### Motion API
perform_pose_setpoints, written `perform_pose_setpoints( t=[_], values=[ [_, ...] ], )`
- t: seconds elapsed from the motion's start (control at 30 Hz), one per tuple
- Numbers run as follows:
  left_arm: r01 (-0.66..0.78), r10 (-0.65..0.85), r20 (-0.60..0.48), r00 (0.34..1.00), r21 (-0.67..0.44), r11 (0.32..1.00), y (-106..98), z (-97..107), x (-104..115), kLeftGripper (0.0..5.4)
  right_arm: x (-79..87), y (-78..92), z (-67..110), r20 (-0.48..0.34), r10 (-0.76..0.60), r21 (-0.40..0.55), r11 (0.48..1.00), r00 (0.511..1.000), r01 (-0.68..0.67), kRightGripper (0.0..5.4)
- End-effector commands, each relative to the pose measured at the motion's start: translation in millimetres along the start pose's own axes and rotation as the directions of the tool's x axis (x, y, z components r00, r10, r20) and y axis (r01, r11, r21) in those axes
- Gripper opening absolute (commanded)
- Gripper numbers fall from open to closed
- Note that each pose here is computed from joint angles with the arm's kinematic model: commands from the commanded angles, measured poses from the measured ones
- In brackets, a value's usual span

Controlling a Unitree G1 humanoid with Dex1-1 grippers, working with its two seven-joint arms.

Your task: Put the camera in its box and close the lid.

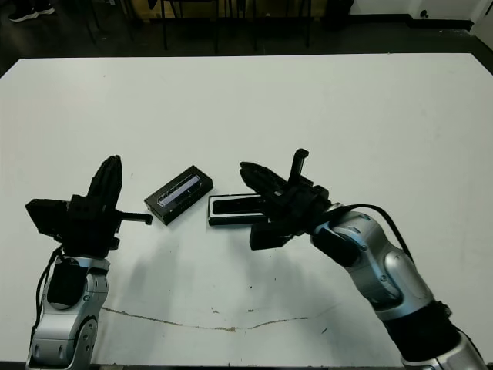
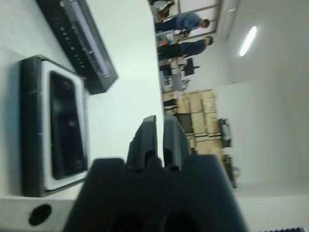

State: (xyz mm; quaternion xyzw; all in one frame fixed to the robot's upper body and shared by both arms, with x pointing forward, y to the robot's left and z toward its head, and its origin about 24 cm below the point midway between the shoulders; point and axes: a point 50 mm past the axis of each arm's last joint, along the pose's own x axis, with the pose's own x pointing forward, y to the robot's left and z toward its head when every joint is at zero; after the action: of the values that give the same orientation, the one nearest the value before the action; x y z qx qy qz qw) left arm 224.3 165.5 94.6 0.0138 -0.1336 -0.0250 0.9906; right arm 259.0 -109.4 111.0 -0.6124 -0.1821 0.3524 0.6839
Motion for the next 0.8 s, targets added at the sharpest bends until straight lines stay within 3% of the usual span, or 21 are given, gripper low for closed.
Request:
perform_pose_setpoints(
  t=[0.03, 0.5, 0.8],
  values=[
    [-0.001, 0.002, -0.038, 0.999, 0.011, 1.000, 1, -6, -2, 0.00, 1.9, 7.8, 1.1, -0.015, 0.108, 0.026, 0.994, 0.994, -0.108, 0.01],
    [-0.008, 0.009, -0.039, 0.999, 0.009, 1.000, 1, -6, -4, 0.00, -7.1, 47.9, -6.1, -0.081, 0.282, 0.109, 0.956, 0.956, -0.273, 0.01],
    [-0.010, 0.010, -0.040, 0.999, 0.004, 1.000, 1, -6, -5, 0.00, -13.7, 53.7, -13.5, -0.140, 0.314, 0.133, 0.946, 0.939, -0.297, 0.01]
  ],
)
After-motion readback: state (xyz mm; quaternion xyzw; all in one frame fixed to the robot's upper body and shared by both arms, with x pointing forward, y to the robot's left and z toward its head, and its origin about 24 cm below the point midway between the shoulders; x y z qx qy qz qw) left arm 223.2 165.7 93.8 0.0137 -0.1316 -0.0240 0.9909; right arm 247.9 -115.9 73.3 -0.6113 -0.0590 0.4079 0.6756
